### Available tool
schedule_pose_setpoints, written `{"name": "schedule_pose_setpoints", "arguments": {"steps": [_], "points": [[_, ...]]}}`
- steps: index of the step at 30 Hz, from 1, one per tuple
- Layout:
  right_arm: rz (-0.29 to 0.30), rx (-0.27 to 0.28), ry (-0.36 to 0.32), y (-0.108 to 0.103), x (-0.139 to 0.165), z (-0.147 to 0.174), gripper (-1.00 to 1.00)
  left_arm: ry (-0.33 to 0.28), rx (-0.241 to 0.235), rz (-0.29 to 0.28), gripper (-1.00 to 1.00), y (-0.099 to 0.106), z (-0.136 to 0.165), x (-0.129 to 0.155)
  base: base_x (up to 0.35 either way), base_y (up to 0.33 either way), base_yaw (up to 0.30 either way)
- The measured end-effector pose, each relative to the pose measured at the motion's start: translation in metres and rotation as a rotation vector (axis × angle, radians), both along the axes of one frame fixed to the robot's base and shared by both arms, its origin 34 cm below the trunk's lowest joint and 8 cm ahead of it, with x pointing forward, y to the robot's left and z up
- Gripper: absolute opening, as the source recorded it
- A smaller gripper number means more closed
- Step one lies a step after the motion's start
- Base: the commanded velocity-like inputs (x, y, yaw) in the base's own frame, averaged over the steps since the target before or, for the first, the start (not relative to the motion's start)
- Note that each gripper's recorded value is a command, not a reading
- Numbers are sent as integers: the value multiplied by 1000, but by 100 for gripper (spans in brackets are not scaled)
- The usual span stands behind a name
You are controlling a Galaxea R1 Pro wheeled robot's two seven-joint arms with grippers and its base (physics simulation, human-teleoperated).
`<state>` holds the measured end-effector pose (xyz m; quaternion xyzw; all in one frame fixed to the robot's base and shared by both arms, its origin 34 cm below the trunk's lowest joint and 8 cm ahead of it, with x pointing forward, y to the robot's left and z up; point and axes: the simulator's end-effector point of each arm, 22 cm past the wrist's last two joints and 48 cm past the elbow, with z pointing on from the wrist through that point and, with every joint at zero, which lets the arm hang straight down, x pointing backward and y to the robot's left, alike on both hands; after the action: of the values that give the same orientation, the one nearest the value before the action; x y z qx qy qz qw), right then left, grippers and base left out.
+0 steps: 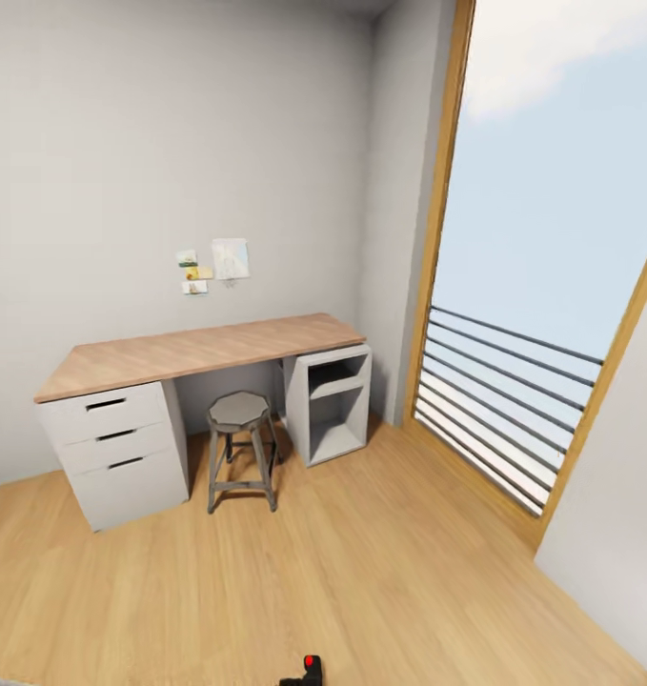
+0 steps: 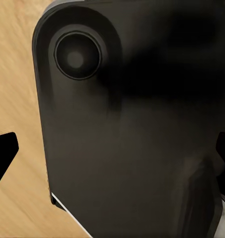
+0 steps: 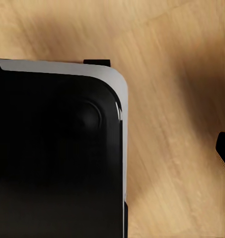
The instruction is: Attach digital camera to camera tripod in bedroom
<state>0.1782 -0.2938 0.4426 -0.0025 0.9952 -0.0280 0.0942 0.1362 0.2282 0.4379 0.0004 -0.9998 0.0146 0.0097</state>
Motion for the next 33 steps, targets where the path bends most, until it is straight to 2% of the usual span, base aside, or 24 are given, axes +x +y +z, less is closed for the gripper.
{"name": "schedule_pose_setpoints", "arguments": {"steps": [28,33], "points": [[0,1,-1,0,0,0,100,-2,0,1,100,0,0,1,0,-49,297],[1,2,-1,1,0,0,100,-2,0,1,100,0,0,1,0,-1,187]]}}
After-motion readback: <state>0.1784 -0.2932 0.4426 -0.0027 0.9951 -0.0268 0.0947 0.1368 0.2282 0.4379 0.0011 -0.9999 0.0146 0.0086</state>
